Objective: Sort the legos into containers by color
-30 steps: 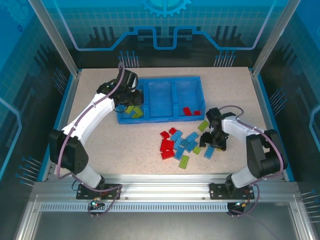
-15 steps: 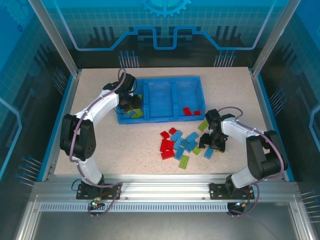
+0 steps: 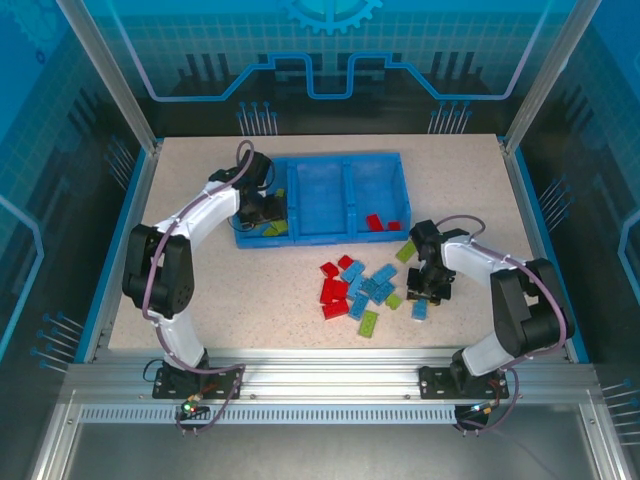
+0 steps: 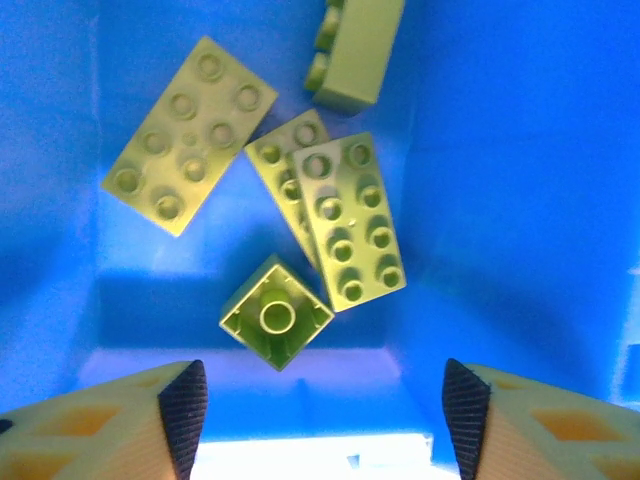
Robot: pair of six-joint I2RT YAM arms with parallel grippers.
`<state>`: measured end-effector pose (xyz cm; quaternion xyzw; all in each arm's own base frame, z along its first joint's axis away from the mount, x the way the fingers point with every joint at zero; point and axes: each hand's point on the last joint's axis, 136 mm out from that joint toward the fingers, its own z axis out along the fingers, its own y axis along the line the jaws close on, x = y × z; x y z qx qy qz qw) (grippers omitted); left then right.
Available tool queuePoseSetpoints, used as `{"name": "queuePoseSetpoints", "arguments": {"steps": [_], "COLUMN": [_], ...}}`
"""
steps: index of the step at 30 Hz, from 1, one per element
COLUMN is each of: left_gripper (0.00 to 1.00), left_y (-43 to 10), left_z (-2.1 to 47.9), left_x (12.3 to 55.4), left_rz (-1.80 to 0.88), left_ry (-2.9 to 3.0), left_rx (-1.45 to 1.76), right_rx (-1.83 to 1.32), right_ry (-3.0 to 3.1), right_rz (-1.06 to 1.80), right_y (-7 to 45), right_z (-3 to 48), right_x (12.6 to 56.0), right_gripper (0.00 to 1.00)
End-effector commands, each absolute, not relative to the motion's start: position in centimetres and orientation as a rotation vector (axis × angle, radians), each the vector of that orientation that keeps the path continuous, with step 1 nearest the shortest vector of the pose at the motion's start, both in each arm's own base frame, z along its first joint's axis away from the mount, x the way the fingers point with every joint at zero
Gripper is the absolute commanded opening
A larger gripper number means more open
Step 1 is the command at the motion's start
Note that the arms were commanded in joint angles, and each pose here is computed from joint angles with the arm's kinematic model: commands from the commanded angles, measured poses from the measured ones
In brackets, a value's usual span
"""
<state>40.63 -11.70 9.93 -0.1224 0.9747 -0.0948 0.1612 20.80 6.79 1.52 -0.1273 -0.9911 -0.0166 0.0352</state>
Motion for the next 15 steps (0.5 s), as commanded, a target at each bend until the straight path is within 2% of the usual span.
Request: {"name": "queuePoseSetpoints", "arguments": {"steps": [1,7,11,15], "left_gripper": [0.75,0.99,0.99,0.99], "left_y": [-11.7,-11.9,-12.2,-12.7], "left_z": [10.1,11.1,10.9,11.3], "left_x": [40.0,38.2,36.6,35.3], "left_rz": [-0.298,-0.336,-0.302,-0.312], "left_ry": [2.768,2.718,2.716,2.689], "left_rx": [-0.382,-0.364,-0.311,-0.278], "right_rx": [-0.387,-0.362,-0.267,-0.227], "right_ry": [-3.126,-3.312,-3.377,-3.382], "right_rz": [-0.091,-0.390,-0.616,-0.765], "right_y": [7.2,10.3,14.3,17.9], "right_z": [4.1,10.9,14.9,16.6], "right_x": [22.3,26.7,29.7,32.8], "right_gripper": [0.19,0.16,0.16,0.16]}}
